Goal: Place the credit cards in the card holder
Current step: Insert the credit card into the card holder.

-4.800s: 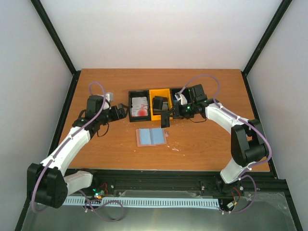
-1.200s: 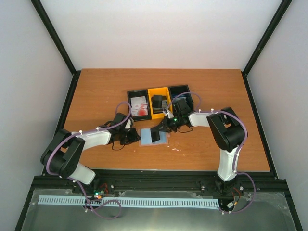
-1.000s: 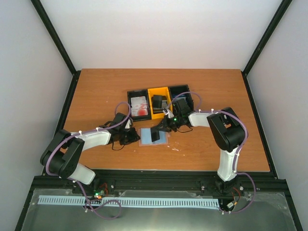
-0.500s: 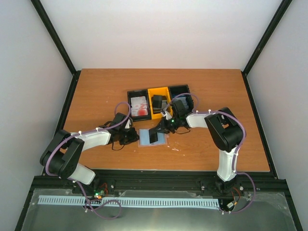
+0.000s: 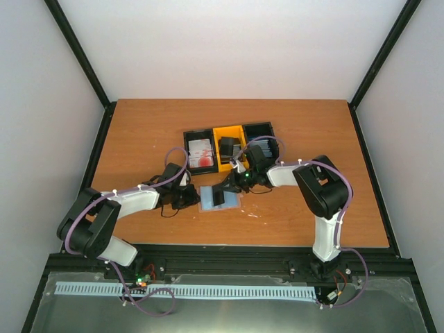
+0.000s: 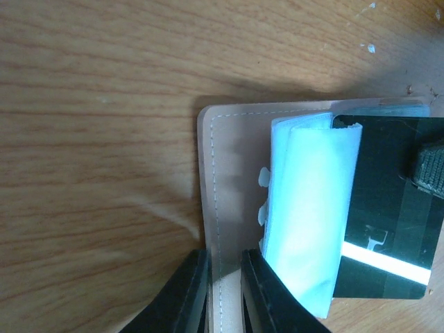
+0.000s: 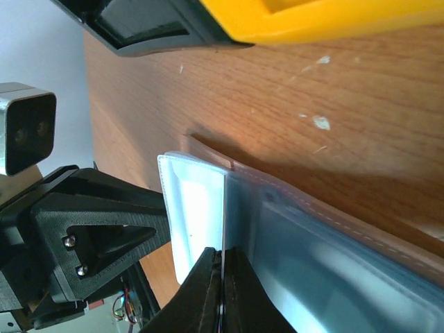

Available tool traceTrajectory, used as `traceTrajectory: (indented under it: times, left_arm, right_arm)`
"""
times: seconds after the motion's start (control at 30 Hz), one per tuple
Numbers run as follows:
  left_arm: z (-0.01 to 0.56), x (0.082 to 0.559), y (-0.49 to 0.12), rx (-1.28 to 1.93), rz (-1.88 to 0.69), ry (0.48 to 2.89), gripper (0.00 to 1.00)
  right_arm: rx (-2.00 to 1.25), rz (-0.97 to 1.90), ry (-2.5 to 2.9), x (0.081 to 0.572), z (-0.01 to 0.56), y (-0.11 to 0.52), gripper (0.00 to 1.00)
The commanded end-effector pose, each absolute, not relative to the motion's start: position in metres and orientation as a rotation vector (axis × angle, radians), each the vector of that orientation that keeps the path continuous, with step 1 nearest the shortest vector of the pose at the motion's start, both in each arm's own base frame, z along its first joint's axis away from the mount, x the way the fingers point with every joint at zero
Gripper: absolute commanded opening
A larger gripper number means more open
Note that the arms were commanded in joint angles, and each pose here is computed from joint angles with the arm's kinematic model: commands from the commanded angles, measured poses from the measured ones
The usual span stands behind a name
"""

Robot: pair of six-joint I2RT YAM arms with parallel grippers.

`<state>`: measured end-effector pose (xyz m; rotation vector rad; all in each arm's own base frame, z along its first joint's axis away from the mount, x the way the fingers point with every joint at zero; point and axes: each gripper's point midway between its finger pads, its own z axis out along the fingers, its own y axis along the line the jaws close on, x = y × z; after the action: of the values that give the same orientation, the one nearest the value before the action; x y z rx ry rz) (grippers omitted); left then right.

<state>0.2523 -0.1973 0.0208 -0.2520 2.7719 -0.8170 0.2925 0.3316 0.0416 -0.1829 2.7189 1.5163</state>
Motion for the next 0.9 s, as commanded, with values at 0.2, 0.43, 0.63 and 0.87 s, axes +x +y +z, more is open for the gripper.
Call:
traceTrajectory:
  times: [0.2,0.43,0.63,0.87]
  left_arm:
    - [0.02,0.248,-0.193,-0.256,-0.77,2.779,0.15]
    - [0.021,0.249,-0.191,-0.265,-0.759,2.775,0.15]
    - [0.023,0.251,-0.192,-0.267,-0.759,2.769,0.15]
    - [0.025,0.248,-0.184,-0.299,-0.724,2.755,0.16]
  right_arm:
    - [-0.251,1.377,2.765,0.289,0.025,0.327,0.03]
    - [-0.236,1.247,2.793,0.295,0.017,0.318,0.04]
    - [-0.285,1.455,2.764,0.283,0.024,0.342,0.09]
    - [-0.274,1.427,2.769,0.282,0.029,0.351,0.12]
